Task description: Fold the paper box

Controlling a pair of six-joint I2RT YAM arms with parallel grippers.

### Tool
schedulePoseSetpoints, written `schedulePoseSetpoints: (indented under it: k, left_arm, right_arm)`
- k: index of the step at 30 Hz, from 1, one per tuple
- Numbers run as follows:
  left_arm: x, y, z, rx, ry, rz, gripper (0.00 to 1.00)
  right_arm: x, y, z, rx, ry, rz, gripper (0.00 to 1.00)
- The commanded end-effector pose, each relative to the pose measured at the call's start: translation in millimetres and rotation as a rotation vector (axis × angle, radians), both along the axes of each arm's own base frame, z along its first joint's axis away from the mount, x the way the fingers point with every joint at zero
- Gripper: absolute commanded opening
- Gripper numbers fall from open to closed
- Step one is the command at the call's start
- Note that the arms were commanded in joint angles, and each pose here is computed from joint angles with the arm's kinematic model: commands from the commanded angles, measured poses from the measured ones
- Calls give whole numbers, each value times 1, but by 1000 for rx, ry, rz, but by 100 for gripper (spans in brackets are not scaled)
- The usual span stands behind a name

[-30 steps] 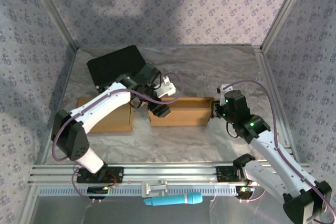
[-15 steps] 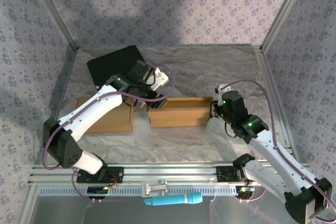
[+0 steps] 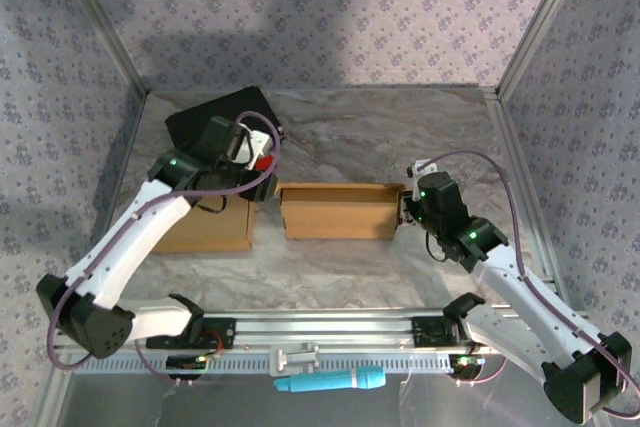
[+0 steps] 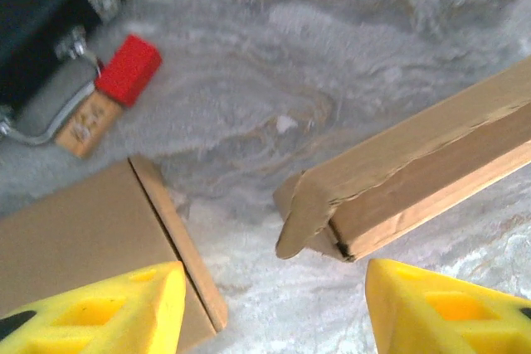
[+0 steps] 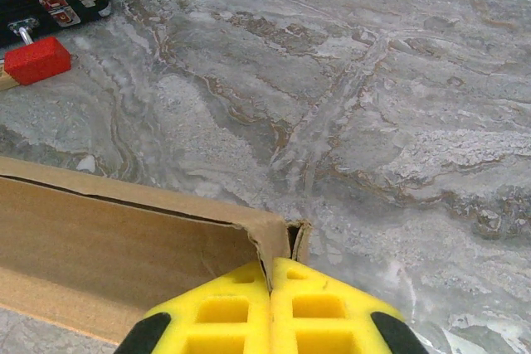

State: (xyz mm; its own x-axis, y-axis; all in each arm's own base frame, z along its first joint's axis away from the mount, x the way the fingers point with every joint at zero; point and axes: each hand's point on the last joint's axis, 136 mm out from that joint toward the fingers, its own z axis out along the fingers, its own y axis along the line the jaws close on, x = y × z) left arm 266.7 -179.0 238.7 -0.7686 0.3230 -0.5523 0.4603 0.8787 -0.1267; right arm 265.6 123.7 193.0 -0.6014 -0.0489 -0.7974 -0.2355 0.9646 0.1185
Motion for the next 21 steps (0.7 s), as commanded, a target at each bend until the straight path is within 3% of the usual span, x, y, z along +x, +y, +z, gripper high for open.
schedulePoseSetpoints:
  k: [1, 3, 11, 16, 21]
  left_arm:
    - [-11, -9, -11, -12, 124, -40, 59]
    - [-10, -12, -17, 0, 147, -53, 53]
    - [2, -12, -23, 43, 138, -61, 48]
    - [4, -19, -26, 22, 152, -79, 36]
    - [3, -20, -31, 26, 169, -85, 31]
  right_arm:
    - [-13, -3, -20, -40, 93, 10, 0]
    - [-13, -2, -20, -39, 93, 12, 0]
    - [-14, 0, -19, -34, 93, 19, 0]
    - [-14, -1, -19, -36, 95, 18, 0]
    - [-13, 0, -20, -35, 99, 18, 0]
